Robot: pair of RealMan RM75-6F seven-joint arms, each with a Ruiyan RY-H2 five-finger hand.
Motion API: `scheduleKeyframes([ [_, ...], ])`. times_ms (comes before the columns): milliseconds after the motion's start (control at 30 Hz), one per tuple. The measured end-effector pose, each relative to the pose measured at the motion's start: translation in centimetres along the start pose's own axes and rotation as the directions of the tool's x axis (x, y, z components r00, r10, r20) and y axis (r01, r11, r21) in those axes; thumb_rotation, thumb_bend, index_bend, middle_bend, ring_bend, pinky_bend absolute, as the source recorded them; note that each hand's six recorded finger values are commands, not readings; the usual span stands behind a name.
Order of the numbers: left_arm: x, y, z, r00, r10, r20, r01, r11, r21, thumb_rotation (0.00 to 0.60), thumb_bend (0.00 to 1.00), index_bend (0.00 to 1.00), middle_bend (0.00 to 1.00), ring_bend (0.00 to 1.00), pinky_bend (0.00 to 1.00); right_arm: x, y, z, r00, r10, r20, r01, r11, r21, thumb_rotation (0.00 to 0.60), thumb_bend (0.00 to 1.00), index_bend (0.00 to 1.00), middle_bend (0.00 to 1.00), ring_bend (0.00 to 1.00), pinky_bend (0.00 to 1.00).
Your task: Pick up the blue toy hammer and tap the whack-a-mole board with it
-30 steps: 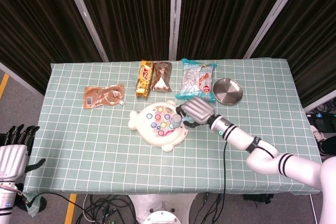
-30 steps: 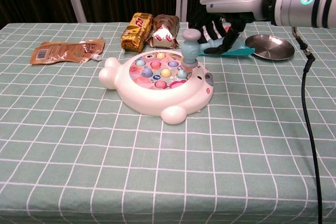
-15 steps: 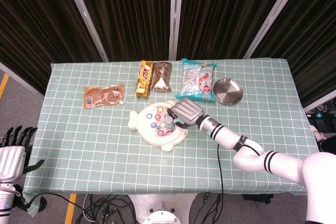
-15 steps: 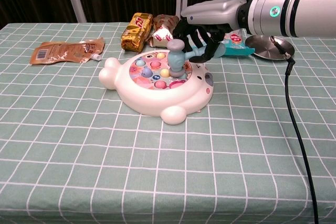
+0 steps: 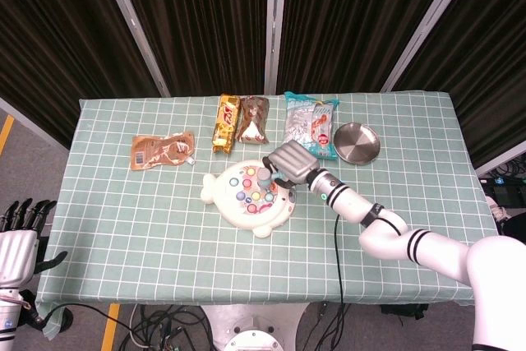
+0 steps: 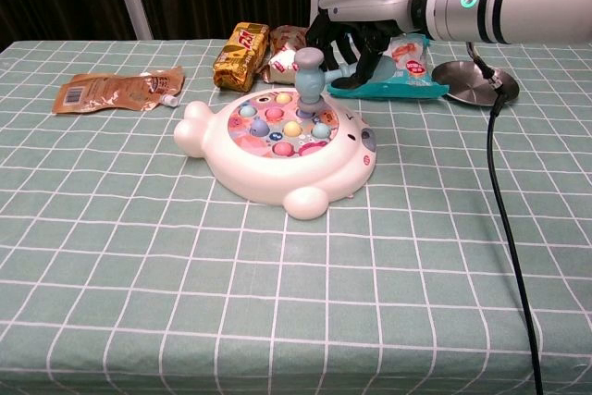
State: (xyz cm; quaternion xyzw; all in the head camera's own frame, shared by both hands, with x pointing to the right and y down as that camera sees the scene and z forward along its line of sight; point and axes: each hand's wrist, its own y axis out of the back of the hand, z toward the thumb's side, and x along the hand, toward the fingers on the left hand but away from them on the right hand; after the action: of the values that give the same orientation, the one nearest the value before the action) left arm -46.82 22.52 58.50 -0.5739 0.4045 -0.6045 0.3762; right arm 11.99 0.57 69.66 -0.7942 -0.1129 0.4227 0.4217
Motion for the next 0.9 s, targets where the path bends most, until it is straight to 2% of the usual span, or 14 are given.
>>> scheduleKeyframes([
  [200, -0.2, -0.1, -0.2, 1.0, 0.0, -0.005, 0.0, 1.0, -0.003, 0.6, 0.05, 0.14, 0.15, 0.04, 0.01, -1.4, -0.9, 0.3, 1.0, 0.029, 0.012, -0.029, 0.999, 0.019, 0.6, 0.56, 0.77, 0.7, 0.58, 0.73],
  [500, -0.3, 0.2, -0.2, 1.0, 0.01, -0.001, -0.01, 1.0, -0.003, 0.6, 0.05, 0.14, 0.15, 0.04, 0.01, -1.0, 1.5, 1.0, 0.999, -0.037, -0.013, 0.036, 0.999, -0.017, 0.6, 0.56, 0.77, 0.7, 0.58, 0.73],
  [900, -0.3, -0.3, -0.5, 1.0, -0.003, -0.009, 0.003, 1.0, -0.01, 0.6, 0.05, 0.14, 0.15, 0.04, 0.01, -3.6, -0.3, 2.8, 1.0, 0.023, -0.018, -0.023, 1.0, 0.016, 0.6, 0.56, 0.77, 0.7, 0.58, 0.73],
])
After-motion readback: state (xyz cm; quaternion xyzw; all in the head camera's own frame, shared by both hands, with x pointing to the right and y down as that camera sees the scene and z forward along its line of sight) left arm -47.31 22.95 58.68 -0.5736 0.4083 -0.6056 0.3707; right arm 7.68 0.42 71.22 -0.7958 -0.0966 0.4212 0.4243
